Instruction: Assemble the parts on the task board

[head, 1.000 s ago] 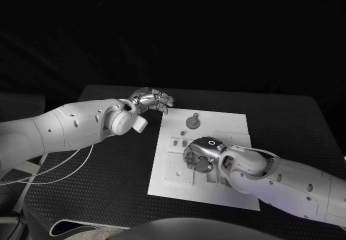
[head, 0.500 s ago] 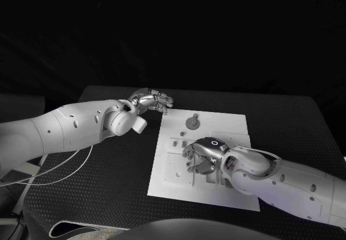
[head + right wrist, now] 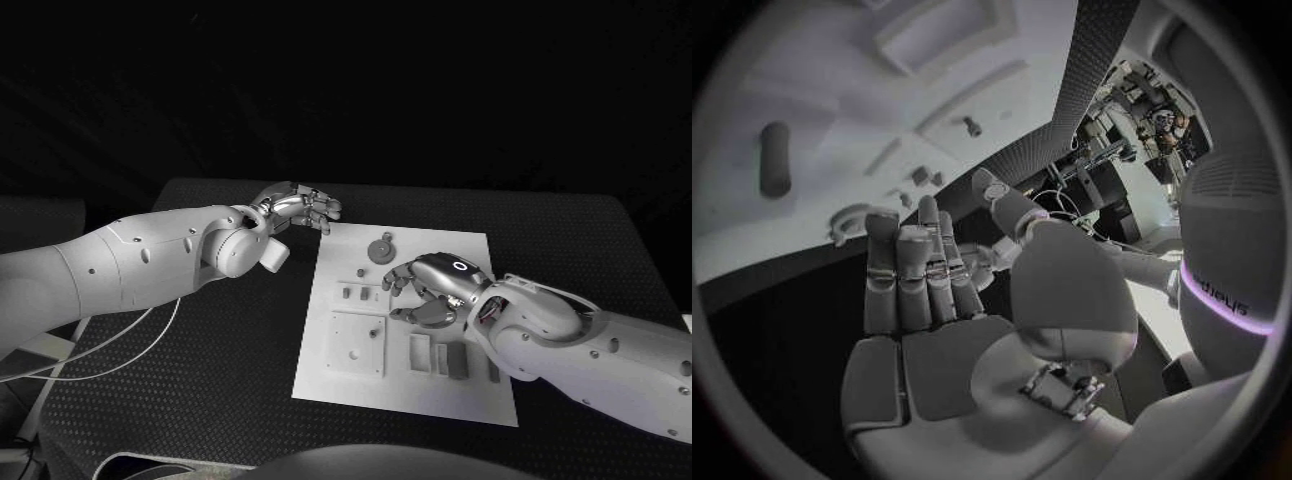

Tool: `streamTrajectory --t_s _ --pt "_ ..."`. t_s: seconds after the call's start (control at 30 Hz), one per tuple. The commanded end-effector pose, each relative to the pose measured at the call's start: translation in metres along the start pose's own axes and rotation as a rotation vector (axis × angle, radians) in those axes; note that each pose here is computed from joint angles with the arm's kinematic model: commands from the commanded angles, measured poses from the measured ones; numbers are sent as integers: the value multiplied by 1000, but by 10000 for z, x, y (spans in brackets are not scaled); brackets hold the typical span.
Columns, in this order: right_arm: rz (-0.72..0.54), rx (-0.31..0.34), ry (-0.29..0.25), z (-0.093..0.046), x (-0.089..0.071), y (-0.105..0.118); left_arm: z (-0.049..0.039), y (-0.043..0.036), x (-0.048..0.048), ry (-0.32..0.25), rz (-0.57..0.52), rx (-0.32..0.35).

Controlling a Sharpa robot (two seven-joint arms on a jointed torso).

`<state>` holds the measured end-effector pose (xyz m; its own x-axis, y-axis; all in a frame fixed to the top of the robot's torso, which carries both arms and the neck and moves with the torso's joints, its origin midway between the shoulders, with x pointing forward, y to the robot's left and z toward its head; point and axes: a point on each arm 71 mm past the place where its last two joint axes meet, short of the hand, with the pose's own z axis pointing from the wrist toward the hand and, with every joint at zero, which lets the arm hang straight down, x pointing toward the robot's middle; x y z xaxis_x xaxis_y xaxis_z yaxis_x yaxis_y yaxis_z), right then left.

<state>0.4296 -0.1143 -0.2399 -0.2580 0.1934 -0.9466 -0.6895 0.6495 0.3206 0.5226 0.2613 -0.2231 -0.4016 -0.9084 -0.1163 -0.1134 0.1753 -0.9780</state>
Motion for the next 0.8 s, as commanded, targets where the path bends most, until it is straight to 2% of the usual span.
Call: streamTrajectory --t_s 0.03,0.13,0.27,0.5,0.8 --pt "33 7 -12 -30 -132 -57 0 -22 8 5 -2 17" --pt "-3 52 5 -90 -295 -237 11 -22 9 3 -1 19" --pt "-67 105 64 -167 -380 -417 10 -22 6 3 -1 20" --pt "-165 157 159 -241 -345 -540 15 -20 1 2 -1 20" --pt "-242 178 188 -227 -285 -598 27 -21 15 5 -1 22"
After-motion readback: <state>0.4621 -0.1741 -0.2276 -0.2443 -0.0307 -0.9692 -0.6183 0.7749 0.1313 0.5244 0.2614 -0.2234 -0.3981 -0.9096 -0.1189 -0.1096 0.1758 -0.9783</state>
